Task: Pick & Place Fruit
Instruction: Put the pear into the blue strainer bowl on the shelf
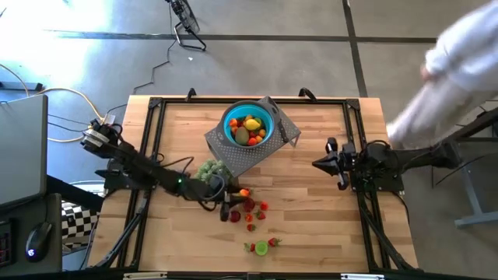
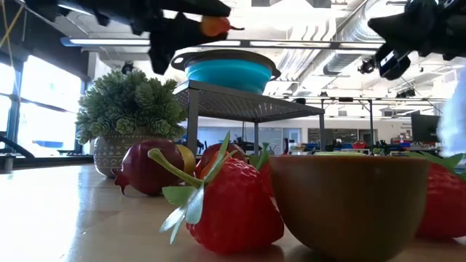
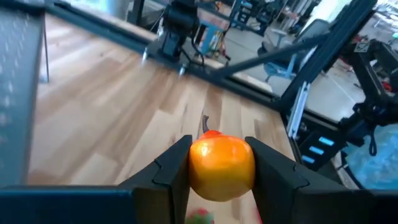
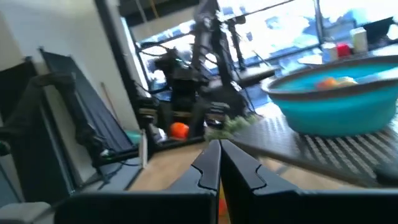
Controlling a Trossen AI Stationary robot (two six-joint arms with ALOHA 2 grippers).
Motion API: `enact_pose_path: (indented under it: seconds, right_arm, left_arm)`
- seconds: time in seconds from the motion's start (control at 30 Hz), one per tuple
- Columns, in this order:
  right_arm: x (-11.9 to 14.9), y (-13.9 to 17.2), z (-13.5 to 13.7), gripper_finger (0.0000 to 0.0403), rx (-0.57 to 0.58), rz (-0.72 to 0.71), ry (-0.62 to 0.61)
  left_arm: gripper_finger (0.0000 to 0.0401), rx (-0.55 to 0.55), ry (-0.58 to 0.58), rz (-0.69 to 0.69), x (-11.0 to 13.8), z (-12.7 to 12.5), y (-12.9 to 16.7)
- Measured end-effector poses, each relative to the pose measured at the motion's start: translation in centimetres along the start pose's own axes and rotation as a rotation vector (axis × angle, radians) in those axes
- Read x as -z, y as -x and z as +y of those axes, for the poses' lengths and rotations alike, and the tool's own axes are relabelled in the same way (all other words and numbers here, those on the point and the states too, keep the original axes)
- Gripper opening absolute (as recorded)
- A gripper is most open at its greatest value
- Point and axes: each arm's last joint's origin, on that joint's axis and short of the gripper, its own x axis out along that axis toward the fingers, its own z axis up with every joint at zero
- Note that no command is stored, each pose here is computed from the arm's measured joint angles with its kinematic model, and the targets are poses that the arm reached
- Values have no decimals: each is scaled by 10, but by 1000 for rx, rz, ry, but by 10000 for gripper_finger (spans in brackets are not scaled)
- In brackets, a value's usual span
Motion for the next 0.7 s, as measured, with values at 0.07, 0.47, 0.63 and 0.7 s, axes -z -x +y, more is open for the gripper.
enact_pose_path:
  seconds: [0.07,0.47,0.63,0.7]
  right_arm:
    - [0,-5,3,2,-23,-5,20]
    - [14,-34,16,3,-87,-24,139]
    - [22,-42,17,3,-72,-21,165]
    - [23,-45,18,3,-77,-24,186]
  left_arm:
    - [133,7,-7,-15,-4,5,-3]
    - [133,-16,6,-33,-12,17,-8]
    - [133,-16,7,-33,-12,17,-8]
    - [133,-16,8,-33,-12,17,-8]
